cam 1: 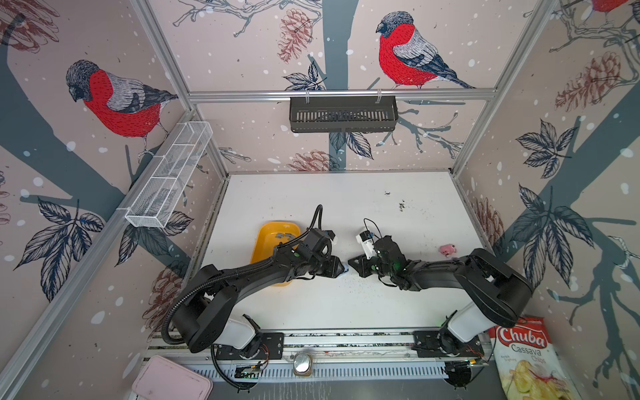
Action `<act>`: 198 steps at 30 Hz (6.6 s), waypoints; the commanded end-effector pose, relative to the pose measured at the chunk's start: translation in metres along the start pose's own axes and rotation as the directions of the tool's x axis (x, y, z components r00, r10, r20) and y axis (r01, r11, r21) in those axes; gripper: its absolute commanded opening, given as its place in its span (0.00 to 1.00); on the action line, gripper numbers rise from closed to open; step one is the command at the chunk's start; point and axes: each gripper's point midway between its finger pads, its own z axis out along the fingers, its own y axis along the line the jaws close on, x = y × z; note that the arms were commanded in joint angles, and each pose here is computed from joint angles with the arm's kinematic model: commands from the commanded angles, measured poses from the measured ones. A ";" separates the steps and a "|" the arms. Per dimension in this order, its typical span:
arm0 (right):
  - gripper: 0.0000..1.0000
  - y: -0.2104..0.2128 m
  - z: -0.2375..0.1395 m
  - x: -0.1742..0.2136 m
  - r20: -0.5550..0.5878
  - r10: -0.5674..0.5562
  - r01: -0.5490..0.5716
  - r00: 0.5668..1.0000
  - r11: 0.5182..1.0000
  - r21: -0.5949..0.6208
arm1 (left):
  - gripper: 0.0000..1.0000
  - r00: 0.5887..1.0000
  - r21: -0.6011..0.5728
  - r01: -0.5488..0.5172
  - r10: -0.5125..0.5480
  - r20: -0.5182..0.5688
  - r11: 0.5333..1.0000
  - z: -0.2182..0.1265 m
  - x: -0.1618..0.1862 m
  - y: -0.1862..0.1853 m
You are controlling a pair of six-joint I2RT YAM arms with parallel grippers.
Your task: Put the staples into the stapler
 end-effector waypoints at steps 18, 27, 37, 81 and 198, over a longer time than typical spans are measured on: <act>0.16 -0.002 -0.046 -0.014 0.098 -0.028 0.024 0.995 0.999 0.041 | 0.62 0.818 -0.119 -0.576 0.569 -0.088 0.809 -0.001 -0.012 0.000; 0.20 0.011 -0.068 -0.021 0.149 -0.047 0.049 0.988 0.999 -0.011 | 0.61 0.748 -0.083 -0.660 0.644 -0.163 0.746 0.012 -0.007 0.005; 0.21 0.005 -0.076 -0.017 0.159 -0.033 0.033 0.987 0.999 0.005 | 0.53 0.718 -0.037 -0.682 0.659 -0.222 0.731 0.029 -0.003 0.009; 0.33 -0.009 -0.094 -0.001 0.157 0.005 -0.012 0.988 0.999 0.044 | 0.10 0.763 -0.136 -0.587 0.488 -0.424 0.798 0.045 0.001 0.039; 0.99 -0.065 -0.209 -0.113 0.602 -0.154 -0.168 0.783 0.881 0.443 | 0.97 0.627 -0.327 0.609 -0.186 0.757 0.722 -0.185 -0.057 0.256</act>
